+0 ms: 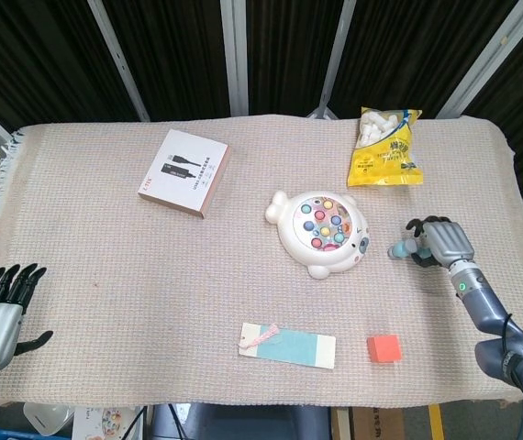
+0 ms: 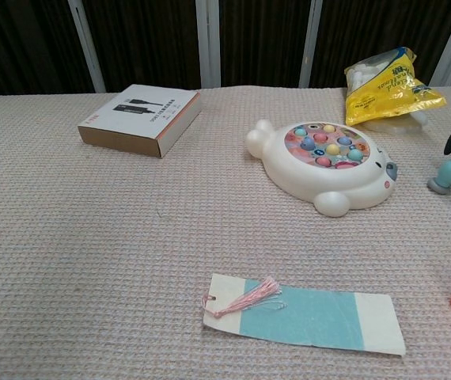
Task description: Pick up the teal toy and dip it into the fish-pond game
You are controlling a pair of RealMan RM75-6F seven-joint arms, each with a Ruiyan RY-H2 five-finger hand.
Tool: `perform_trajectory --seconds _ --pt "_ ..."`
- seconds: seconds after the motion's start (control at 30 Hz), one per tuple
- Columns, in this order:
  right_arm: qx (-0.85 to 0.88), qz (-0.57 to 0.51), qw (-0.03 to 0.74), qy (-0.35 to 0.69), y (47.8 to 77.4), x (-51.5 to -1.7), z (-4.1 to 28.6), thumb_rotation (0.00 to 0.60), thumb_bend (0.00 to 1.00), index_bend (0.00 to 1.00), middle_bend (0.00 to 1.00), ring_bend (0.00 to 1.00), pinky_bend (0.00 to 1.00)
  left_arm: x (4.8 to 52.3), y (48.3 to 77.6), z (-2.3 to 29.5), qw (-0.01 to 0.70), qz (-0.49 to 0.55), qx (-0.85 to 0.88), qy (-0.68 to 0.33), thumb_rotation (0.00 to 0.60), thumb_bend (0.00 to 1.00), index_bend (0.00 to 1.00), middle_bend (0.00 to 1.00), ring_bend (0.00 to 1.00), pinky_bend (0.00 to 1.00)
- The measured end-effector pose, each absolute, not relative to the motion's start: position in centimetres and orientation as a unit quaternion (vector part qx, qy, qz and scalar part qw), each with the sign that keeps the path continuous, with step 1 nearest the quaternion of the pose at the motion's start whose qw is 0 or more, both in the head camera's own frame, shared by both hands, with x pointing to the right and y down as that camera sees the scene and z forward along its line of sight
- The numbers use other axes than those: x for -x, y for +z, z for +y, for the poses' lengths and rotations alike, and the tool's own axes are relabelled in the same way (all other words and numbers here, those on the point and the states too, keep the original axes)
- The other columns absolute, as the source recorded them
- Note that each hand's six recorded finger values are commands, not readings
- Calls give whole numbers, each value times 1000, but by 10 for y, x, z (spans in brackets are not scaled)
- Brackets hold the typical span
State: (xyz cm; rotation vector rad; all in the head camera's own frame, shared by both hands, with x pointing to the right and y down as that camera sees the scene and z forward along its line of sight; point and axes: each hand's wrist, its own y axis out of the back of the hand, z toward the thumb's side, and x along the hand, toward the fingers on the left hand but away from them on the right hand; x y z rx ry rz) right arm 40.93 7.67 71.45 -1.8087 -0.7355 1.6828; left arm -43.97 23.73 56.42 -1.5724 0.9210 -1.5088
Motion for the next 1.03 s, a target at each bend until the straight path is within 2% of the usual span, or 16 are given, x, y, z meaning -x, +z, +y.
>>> perform_trajectory --seconds 0.07,0.13,0.2,0.23,0.3,0.5,0.77,0.9,1.03 --pt "673 -273 278 628 715 -409 77 600 351 251 349 168 147 440 564 237 378 360 615 -590 600 110 98 56 0 0" --pt "673 -270 279 629 715 -409 78 600 316 125 280 98 80 440 565 237 378 360 616 -590 600 110 98 56 0 0" --pt "673 -266 279 631 714 -409 80 600 247 11 163 16 12 440 565 236 379 360 616 -589 600 110 98 56 0 0" --pt "672 -260 280 635 714 -411 81 600 233 0 128 4 2 440 564 236 380 361 616 -588 600 110 98 56 0 0" --pt "672 -255 280 637 712 -412 82 600 212 0 67 0 0 440 564 235 381 362 617 -586 600 110 97 56 0 0" --pt "671 -267 289 629 690 -413 90 600 211 0 55 0 0 443 564 233 379 369 616 -584 600 110 91 56 0 0" --pt "647 -368 326 583 632 -430 111 600 211 0 55 1 0 447 565 232 378 382 612 -581 600 111 88 56 0 0" --pt "621 -425 356 553 599 -442 134 600 212 16 59 12 0 450 565 233 378 388 609 -579 600 110 88 56 0 0" --pt "598 -464 371 538 571 -455 177 600 211 19 62 14 0 449 564 234 381 389 610 -576 600 110 88 56 0 0"
